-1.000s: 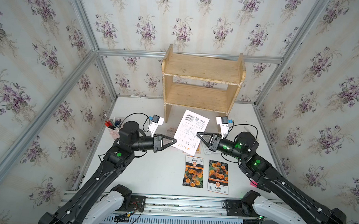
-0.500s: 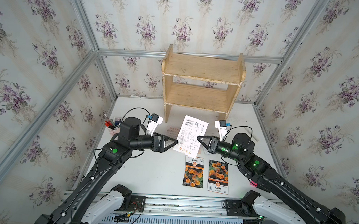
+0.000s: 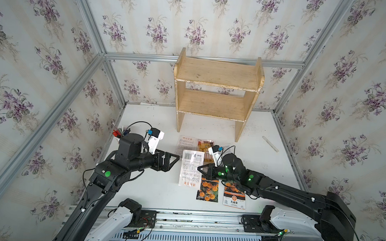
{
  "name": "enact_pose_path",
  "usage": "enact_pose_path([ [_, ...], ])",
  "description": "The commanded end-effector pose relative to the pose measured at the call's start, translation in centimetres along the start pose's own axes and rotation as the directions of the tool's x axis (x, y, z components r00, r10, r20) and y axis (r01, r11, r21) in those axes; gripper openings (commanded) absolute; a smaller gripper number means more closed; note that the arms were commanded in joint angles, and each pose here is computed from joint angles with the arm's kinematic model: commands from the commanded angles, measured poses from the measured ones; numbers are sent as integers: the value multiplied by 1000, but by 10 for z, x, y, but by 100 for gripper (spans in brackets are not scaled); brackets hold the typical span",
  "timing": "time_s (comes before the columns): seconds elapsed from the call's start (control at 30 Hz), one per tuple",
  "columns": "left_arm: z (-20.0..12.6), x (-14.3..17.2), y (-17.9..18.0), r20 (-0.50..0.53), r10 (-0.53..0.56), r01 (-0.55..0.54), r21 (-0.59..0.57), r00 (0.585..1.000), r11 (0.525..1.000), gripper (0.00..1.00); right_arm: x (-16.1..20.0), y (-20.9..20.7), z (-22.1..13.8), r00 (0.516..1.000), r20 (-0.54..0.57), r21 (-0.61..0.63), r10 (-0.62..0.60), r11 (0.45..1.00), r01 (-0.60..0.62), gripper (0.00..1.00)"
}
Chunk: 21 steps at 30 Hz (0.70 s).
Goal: Take the seed bag off the shelf
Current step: Place the seed packet at the center of the board.
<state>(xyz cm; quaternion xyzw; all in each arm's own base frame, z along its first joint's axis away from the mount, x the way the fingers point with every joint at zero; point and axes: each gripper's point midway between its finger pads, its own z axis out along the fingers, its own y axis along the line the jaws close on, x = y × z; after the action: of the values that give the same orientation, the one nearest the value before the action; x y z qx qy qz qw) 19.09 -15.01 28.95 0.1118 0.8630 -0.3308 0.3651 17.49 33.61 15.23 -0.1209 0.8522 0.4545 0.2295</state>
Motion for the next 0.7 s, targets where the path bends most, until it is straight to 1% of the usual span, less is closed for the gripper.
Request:
enact_pose_path([
  [0.0, -14, 0, 14, 55, 50, -45, -102, 997, 994, 100, -6, 17, 18, 999, 46, -40, -2, 999, 3, 0],
  [0.07, -24, -2, 20, 90, 72, -57, -151, 993, 987, 100, 0, 17, 30, 1000, 28, -30, 6, 1000, -5, 0],
  [0.13, -33, -1, 21, 99, 101, -83, -171, 990, 982, 100, 7, 14, 41, 1000, 7, -14, 20, 1000, -20, 0],
  [0.23, -41, 3, 24, 107, 106, -83, -201, 989, 976, 100, 16, 8, 55, 999, -13, 11, 44, 999, -44, 0],
  [0.53, -40, 16, 30, 83, 87, -67, -211, 993, 975, 100, 42, -23, 88, 989, -97, 128, 110, 987, -97, 0],
  [0.67, -39, 17, 32, 78, 84, -66, -213, 993, 975, 100, 49, -39, 94, 985, -119, 201, 126, 974, -100, 0],
])
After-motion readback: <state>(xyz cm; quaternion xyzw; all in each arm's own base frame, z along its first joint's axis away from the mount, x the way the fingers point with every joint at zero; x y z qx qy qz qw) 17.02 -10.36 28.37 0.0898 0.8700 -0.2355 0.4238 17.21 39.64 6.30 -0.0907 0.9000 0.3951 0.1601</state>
